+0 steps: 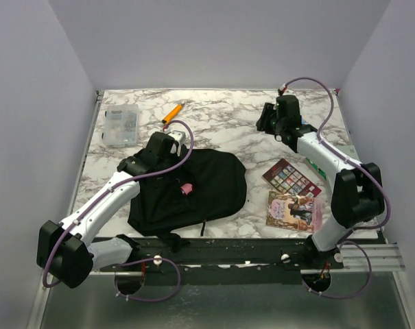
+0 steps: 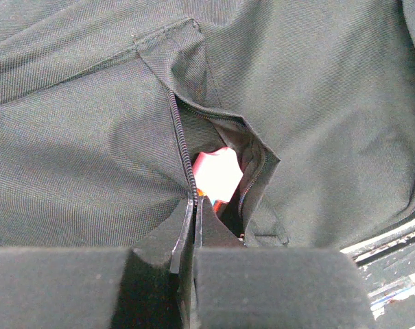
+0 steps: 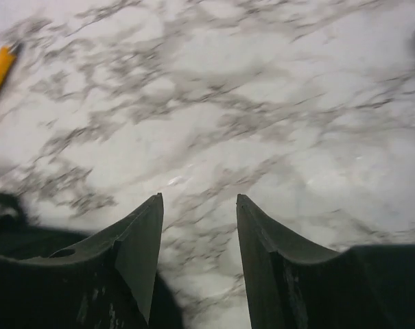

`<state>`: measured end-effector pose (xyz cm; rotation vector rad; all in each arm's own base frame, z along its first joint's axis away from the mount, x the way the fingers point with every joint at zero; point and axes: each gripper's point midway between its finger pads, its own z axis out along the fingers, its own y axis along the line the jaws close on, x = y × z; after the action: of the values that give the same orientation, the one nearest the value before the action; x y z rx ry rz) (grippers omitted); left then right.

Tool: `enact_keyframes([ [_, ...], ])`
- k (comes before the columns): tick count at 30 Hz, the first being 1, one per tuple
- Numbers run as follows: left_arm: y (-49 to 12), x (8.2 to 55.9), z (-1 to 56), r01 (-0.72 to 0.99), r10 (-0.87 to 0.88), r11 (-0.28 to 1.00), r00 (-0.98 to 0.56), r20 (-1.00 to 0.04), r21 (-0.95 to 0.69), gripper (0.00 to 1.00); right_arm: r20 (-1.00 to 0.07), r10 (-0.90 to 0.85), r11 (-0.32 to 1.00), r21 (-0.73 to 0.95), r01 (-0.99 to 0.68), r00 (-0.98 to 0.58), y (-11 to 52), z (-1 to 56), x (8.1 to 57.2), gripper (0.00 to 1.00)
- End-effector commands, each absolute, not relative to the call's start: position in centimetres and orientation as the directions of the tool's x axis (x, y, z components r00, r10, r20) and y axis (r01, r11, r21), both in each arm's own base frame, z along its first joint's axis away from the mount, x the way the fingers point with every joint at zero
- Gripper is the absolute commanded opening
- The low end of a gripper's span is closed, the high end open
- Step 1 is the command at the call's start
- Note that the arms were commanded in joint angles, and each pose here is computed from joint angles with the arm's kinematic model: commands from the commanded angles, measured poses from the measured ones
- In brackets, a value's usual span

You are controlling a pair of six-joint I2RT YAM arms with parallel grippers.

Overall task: Pack the student bag
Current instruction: Pick up the stationery from the center of the board.

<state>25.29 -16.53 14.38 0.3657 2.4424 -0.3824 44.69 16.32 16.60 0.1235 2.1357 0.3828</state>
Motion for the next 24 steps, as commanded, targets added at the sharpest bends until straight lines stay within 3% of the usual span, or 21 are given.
enact_keyframes([
  [1,-17.8,26.0,16.2,0.391,0.157,0.896,-0.723,-0.673,-0.210,0.00,-0.802,0.183,0.982,0.120,0.146,-0.569,7.3,14.3,47.7,0.51],
  [8,-18.0,26.0,15.9,0.395,0.160,0.892,-0.732,-0.662,-0.221,0.00,-0.747,0.211,0.941,-0.019,0.337,-0.631,-2.4,10.3,51.1,0.51],
  [15,-18.1,26.1,15.5,0.392,0.164,0.893,-0.741,-0.651,-0.221,0.00,-0.694,0.113,0.907,-0.219,0.359,-0.711,-6.2,8.0,50.7,0.51],
  [24,-18.3,26.2,14.8,0.389,0.171,0.893,-0.757,-0.631,-0.224,0.00,-0.658,0.125,0.923,-0.196,0.330,-0.742,-7.8,5.4,50.1,0.54],
])
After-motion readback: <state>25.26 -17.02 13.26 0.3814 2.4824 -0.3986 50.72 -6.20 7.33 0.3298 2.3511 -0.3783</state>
